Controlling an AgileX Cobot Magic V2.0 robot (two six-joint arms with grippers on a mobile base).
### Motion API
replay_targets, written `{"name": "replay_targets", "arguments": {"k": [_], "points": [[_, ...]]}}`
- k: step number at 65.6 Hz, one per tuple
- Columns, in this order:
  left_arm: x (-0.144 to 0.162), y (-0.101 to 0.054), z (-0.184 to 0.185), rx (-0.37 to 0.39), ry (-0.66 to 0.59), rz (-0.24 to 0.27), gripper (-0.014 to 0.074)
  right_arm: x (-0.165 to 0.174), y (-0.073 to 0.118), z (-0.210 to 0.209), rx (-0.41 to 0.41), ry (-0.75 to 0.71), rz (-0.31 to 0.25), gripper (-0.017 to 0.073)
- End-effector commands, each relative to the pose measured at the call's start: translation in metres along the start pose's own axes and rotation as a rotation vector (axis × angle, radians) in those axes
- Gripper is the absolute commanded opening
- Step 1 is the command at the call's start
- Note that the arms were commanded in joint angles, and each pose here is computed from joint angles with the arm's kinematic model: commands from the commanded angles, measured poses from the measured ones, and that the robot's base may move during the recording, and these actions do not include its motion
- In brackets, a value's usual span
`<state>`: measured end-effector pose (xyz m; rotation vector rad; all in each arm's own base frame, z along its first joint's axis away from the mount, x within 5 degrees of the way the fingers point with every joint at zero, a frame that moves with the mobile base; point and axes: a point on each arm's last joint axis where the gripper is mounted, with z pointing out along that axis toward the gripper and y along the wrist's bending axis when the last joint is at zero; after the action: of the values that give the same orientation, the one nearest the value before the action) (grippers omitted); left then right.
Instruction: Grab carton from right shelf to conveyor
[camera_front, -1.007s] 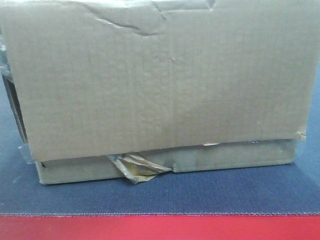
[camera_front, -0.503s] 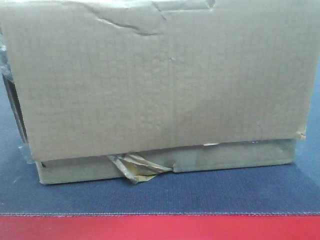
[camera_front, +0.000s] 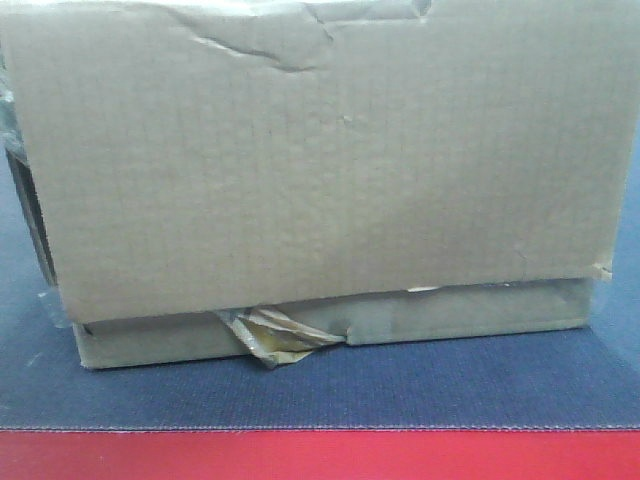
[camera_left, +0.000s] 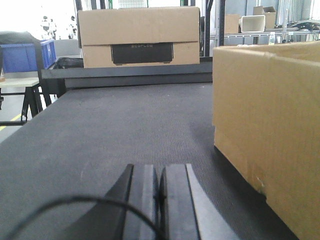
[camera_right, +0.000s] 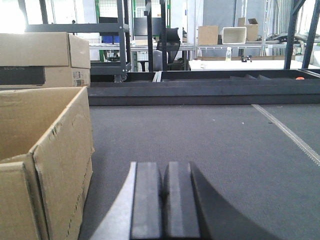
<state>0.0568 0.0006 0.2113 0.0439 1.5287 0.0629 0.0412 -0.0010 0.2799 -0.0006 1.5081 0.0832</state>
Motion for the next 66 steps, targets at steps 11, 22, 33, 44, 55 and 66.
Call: {"name": "replay_targets", "arguments": {"k": [11, 22, 33, 44, 55, 66], "points": [[0.0012, 0.0002, -0.0005, -0.006, -0.011, -0.009, 0.0, -0.002, 0.0001, -0.0007, 0.001, -0.026, -0.02, -0.0069], [0.0012, 0.0002, -0.0005, -0.006, -0.011, -0.009, 0.0, -0.002, 0.0001, -0.0007, 0.001, -0.026, -0.02, -0.0069], [0.0012, 0.0002, -0.0005, -0.006, -0.011, -0.009, 0.0, -0.002, 0.0001, -0.0007, 0.001, -0.026, -0.02, -0.0069], [0.0012, 0.0002, -0.0005, -0.006, -0.011, -0.009, 0.0, -0.002, 0.0001, -0.0007, 0.001, -0.026, -0.02, -0.0069], [0.0012, 0.0002, -0.0005, -0.006, -0.011, -0.009, 0.0, -0.002, 0.0001, -0.0007, 0.001, -0.026, -0.02, -0.0069], [0.0012, 0.0002, -0.0005, -0.006, -0.011, -0.009, 0.0, -0.002, 0.0001, -0.0007, 0.001, -0.026, -0.02, -0.0069]]}}
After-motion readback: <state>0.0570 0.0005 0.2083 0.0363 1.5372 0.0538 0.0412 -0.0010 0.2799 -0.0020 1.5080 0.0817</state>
